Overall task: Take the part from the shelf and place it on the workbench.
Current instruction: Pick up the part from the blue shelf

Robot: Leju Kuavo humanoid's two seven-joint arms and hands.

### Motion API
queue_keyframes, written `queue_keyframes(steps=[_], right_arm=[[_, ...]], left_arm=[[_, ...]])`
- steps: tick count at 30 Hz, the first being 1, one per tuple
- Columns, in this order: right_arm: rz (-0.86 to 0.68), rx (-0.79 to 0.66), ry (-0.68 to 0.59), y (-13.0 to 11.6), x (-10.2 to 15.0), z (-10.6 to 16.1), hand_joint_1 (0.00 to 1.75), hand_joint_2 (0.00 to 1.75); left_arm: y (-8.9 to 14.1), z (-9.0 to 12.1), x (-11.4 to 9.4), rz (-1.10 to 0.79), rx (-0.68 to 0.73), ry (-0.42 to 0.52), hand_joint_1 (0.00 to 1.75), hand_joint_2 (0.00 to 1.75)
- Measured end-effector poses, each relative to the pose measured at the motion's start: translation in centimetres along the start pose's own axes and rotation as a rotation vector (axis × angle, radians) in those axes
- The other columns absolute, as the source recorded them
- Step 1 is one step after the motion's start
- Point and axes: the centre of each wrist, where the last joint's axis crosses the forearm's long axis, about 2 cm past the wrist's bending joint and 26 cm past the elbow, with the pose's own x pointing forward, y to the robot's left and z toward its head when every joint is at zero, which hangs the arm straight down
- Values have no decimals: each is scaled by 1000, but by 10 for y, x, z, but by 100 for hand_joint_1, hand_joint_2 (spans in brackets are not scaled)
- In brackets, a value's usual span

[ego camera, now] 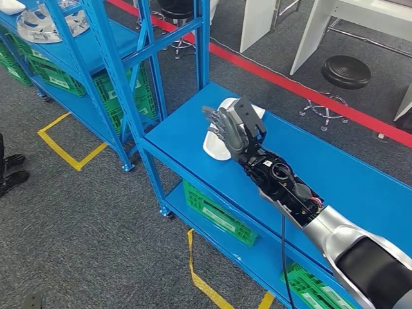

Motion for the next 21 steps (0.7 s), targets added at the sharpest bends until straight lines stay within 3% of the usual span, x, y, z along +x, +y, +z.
queue_keyframes(steps=[13, 17, 21], right_arm=[[0, -3, -1, 0, 0, 0, 0, 0], [-1, -3, -1, 0, 0, 0, 0, 175], [-4, -4, 0, 0, 0, 0, 0, 175]], left_arm=[[0, 0, 0, -2, -1, -1, 0, 0], [0, 0, 0, -3, -1, -1, 0, 0], [-1, 0, 0, -2, -2, -1, 0, 0]])
